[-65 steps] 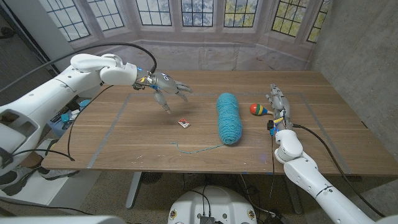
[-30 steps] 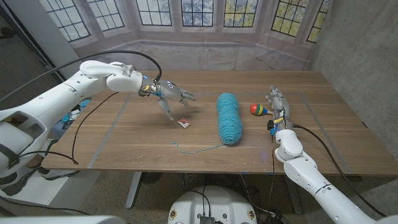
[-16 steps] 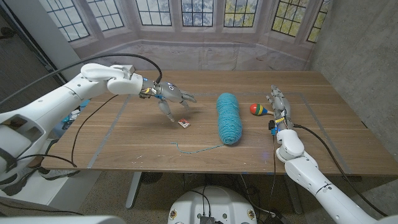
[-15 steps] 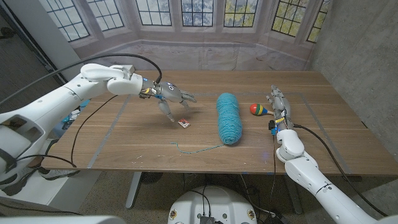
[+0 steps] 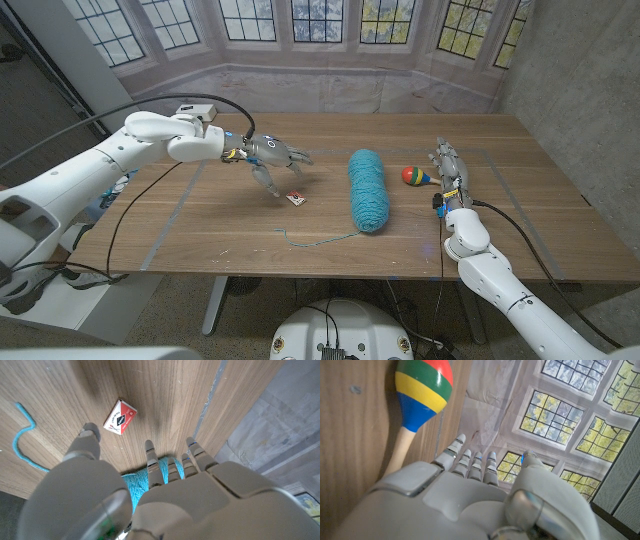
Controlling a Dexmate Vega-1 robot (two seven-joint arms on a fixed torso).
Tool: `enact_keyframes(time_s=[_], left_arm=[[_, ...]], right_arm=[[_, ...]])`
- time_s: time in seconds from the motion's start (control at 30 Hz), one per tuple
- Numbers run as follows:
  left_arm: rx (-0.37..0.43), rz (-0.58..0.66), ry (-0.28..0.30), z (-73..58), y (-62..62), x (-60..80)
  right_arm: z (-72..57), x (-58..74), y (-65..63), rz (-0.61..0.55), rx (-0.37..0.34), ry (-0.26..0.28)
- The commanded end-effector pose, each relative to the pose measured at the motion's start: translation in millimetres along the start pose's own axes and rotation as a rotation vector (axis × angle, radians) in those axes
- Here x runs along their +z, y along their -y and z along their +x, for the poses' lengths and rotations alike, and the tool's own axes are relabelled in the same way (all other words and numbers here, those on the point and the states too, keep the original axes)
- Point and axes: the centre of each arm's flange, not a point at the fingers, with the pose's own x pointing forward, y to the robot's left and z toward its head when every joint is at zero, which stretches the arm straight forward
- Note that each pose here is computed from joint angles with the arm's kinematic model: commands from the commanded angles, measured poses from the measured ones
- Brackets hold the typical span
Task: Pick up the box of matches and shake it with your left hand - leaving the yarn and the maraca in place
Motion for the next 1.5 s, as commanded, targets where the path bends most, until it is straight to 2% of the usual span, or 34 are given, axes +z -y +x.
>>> enact_keyframes(time_s=[0.03,0.27,0.8,1.1,1.5], left_arm=[[0.050,0.006,-0.024,-6.4,12.8,6.8],[0.097,0.025,-0.031,-8.1,17.1,10.1],[0.106,0.048,-0.072,-8.6,28.4,9.1],[0.119,0.040,-0.066,-5.2,34.2,12.4],[0.137,0.045,-0.056,1.5,35.6,14.4]], right_arm=[[0.4,-1.2,-0.4,0.011,-0.002,0.006],[0.7,-1.2,2.3,0.014,-0.006,0.010],[2.2,-5.7,3.1,0.030,-0.009,0.009],[1.3,-7.3,3.4,0.033,-0.014,0.009],[-2.6,-9.0,6.9,0.040,-0.024,0.012]])
